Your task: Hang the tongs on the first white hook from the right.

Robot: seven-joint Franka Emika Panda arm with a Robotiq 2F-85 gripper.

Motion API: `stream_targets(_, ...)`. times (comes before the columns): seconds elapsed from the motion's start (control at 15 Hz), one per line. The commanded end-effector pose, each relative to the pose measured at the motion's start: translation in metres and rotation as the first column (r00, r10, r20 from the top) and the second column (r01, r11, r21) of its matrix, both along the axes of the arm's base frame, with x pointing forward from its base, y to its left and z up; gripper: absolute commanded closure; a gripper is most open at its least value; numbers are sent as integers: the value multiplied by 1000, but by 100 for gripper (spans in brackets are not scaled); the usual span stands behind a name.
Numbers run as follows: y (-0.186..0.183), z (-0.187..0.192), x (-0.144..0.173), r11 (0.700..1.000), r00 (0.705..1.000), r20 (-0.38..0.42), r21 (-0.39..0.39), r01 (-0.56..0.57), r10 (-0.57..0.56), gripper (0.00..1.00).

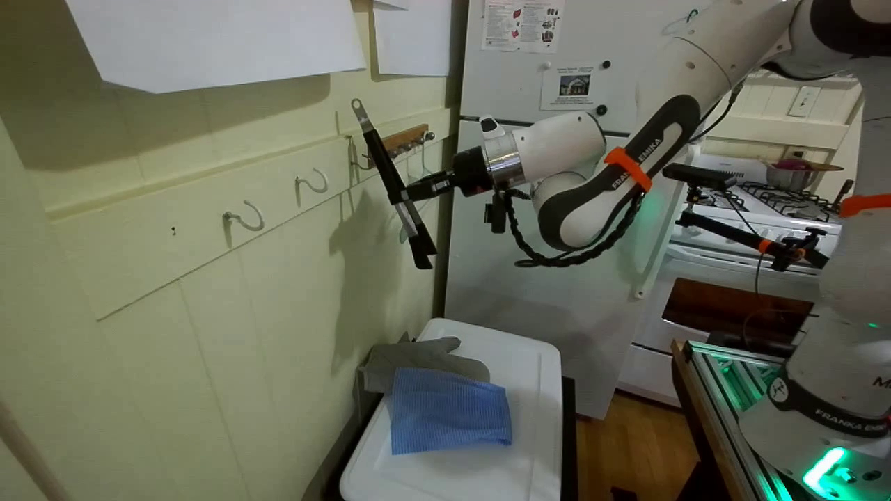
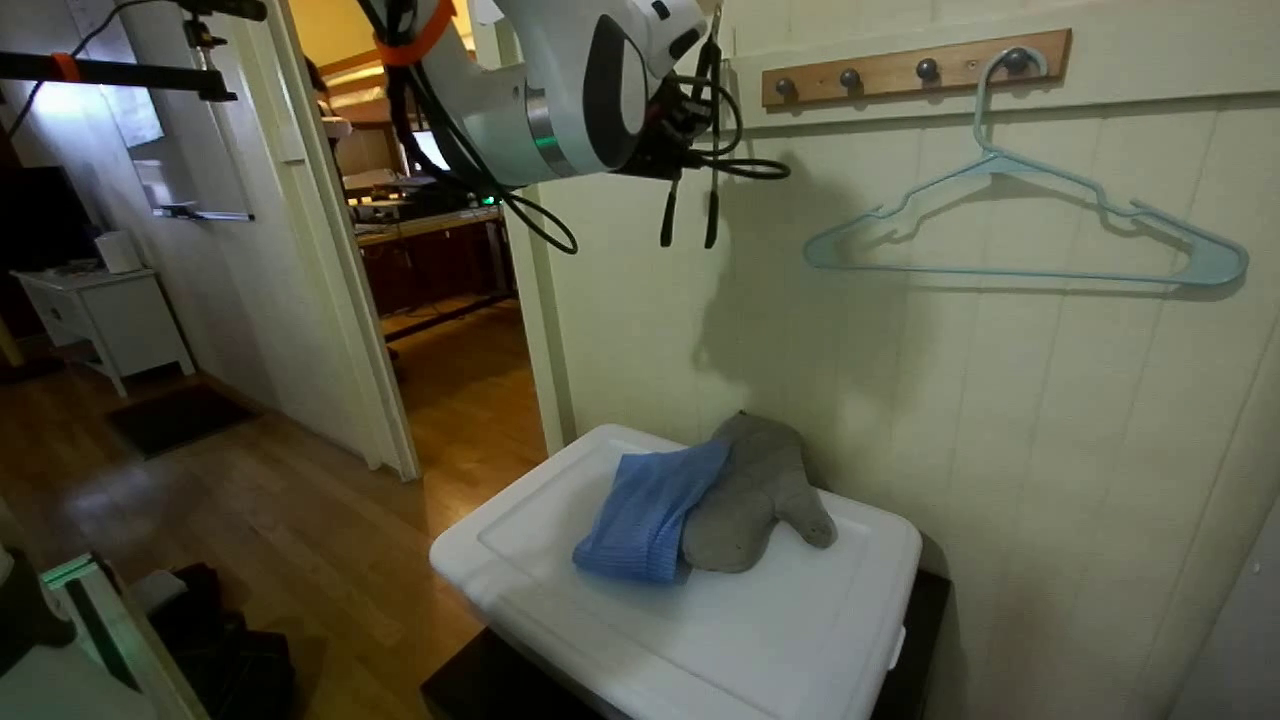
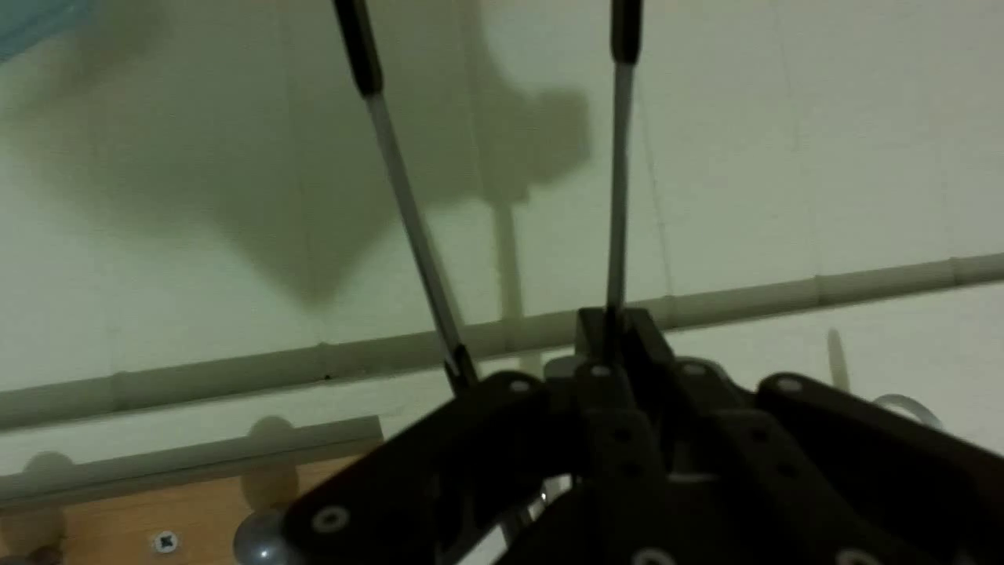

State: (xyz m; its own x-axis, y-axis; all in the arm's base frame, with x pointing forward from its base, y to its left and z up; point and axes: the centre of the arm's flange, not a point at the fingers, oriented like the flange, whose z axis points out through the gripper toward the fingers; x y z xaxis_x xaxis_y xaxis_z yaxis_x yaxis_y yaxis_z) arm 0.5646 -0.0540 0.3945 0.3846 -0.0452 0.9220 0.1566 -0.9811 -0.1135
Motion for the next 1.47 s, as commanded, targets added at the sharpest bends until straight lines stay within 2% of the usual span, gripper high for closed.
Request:
stream_targets(0.0, 4, -7, 18, 1000, 1000, 1, 1, 14, -14, 98)
stream_targets(0.73, 16, -16, 42, 999, 999, -11, -2, 39, -39, 98)
stream_targets(1.4, 12, -29, 44, 998, 997, -50, -14, 62, -62, 98)
